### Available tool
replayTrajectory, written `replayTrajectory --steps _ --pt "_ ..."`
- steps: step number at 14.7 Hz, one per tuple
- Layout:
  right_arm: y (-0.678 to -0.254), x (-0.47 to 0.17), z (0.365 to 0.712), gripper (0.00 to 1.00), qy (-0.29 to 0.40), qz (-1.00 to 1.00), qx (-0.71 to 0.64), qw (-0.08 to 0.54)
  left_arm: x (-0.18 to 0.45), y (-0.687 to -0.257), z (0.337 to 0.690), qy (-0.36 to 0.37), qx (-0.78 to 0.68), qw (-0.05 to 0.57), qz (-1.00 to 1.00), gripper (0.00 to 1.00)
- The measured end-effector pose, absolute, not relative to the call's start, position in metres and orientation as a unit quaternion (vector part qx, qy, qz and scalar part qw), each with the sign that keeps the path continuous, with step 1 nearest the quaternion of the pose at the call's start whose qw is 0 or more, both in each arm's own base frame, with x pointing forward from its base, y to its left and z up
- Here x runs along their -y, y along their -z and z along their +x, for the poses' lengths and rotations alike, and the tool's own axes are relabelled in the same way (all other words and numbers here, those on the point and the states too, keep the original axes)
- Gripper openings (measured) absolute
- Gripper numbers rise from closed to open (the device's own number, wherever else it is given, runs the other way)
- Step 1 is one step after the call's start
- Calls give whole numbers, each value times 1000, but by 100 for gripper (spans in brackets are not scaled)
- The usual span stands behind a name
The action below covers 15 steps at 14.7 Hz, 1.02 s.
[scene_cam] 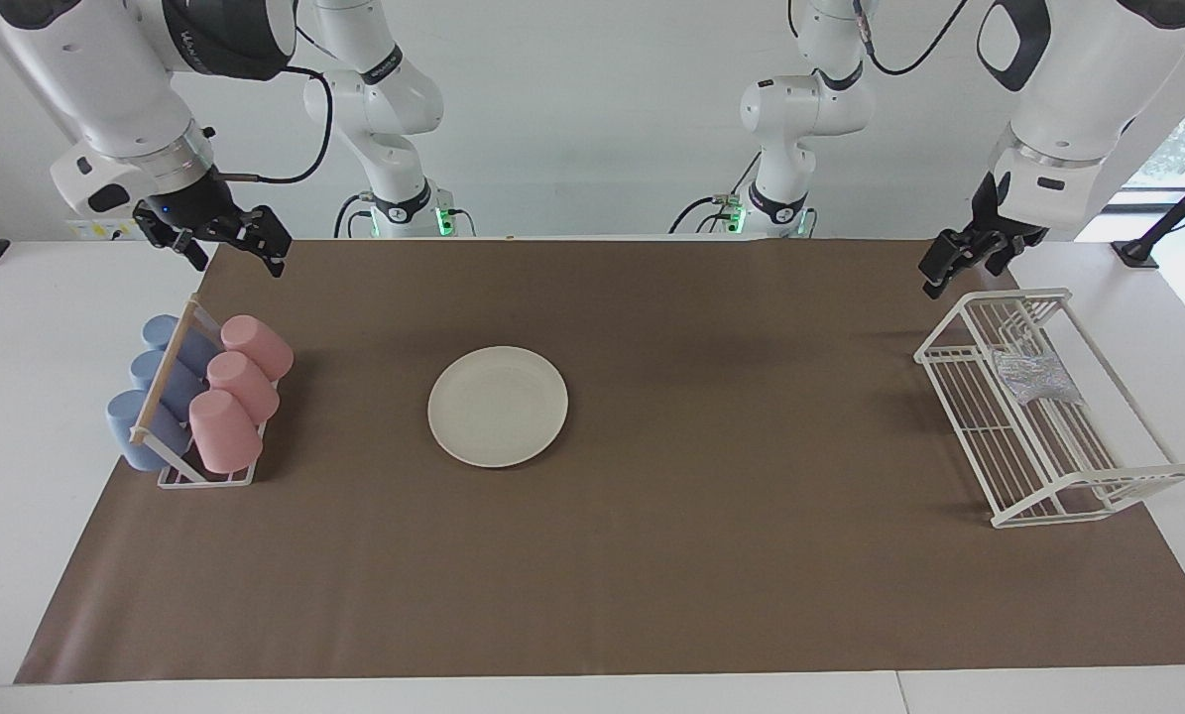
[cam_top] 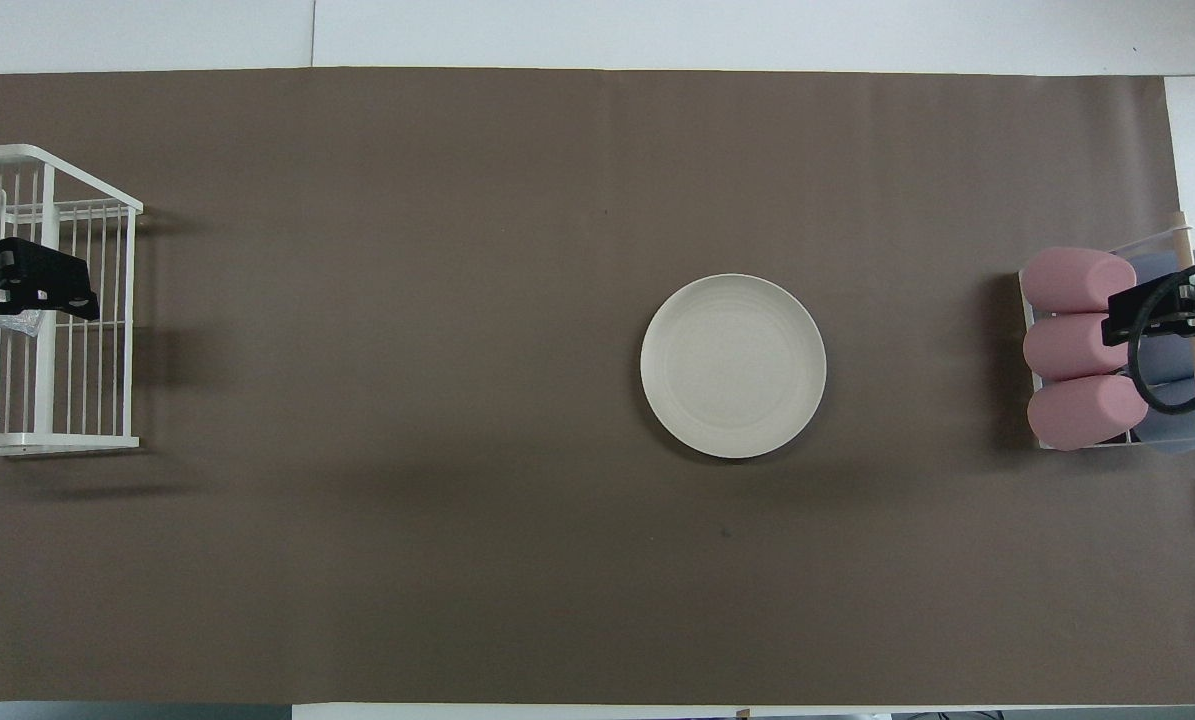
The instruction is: Wipe plate with sponge
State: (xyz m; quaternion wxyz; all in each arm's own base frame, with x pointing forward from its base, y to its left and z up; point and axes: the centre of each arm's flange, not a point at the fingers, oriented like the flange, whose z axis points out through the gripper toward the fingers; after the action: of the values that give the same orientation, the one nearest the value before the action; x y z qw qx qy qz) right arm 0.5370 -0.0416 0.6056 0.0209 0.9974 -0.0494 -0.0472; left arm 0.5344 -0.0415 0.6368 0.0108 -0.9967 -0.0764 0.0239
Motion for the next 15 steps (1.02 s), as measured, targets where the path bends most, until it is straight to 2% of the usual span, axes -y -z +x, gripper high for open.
replayTrajectory --steps 4,9,15 --pt "-606 42 537 100 47 997 49 21 36 -637 526 -39 40 -12 -998 100" --pt "-606 42 537 100 47 997 49 21 29 -619 526 -48 39 -14 -998 100" --pt "-606 42 537 100 47 997 49 21 28 -622 525 -52 40 -14 -998 100"
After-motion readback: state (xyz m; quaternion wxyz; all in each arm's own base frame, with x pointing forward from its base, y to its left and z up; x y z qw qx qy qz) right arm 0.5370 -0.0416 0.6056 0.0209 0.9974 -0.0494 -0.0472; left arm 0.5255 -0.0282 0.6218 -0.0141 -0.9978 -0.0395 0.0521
